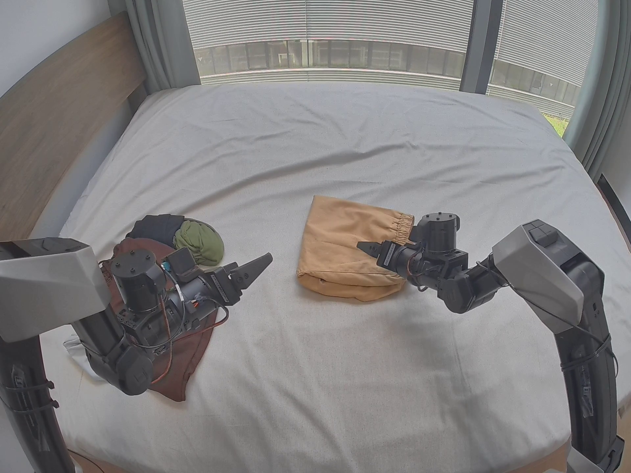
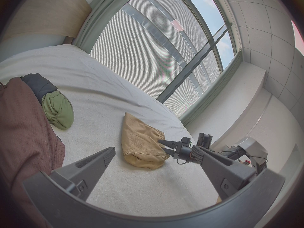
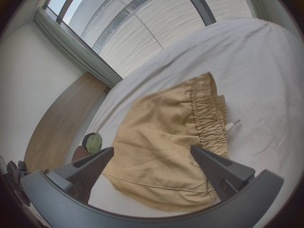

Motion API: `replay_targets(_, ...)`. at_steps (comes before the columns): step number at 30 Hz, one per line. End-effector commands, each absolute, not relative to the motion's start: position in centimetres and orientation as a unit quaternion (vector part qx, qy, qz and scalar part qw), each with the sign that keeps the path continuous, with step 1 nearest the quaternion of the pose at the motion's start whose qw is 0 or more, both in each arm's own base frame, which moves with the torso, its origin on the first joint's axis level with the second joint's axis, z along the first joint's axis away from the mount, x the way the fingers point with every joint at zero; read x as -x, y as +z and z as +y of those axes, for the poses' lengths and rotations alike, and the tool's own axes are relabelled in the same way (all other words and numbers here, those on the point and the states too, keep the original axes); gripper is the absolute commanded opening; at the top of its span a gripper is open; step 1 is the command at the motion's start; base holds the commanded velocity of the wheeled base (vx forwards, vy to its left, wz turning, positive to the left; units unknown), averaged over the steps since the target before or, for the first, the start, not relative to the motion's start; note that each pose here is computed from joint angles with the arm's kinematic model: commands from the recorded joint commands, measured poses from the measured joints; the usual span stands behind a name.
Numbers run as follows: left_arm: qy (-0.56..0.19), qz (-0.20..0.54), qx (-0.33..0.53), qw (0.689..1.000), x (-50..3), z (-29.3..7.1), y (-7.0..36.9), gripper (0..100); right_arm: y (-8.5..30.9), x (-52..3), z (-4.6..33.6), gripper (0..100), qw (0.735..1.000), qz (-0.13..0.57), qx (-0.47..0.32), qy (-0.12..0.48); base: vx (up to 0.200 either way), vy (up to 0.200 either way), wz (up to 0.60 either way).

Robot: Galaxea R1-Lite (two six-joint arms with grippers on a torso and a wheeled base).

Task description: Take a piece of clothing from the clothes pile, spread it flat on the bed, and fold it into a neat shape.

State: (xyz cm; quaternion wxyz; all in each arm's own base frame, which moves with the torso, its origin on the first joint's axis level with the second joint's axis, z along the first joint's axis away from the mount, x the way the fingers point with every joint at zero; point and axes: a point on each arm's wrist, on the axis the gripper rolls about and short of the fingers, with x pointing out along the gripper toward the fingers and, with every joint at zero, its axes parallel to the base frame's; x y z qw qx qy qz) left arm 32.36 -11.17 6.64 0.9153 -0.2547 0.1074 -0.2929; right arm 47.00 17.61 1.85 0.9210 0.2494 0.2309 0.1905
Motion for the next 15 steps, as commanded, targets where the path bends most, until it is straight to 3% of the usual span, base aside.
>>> replay_targets(1,-0.292,0.108,0.255,0.915,-32.4,-11.1,6.6,100,-0.6,-46.9,17.9,100,0.917,0.255,-0.247,0.184,0.0,0.0,0.0)
replay_targets(4,-0.293,0.107,0.255,0.915,-32.4,-11.1,6.7,100,0.2,-46.8,17.9,100,0.918,0.247,-0.248,0.186,0.0,0.0,0.0)
replay_targets(11,-0.322,0.034,0.252,0.912,-29.8,-10.6,12.4,100,14.2,-40.9,16.5,100,0.93,0.154,-0.258,0.21,0.0,0.0,0.0)
replay_targets(12,-0.322,0.034,0.252,0.912,-29.8,-10.6,12.4,100,14.2,-40.9,16.5,100,0.93,0.154,-0.258,0.21,0.0,0.0,0.0)
replay_targets(15,-0.359,-0.009,0.237,0.903,-25.5,-10.5,16.2,100,20.7,-34.0,13.8,100,0.941,0.106,-0.234,0.223,0.0,0.0,0.0)
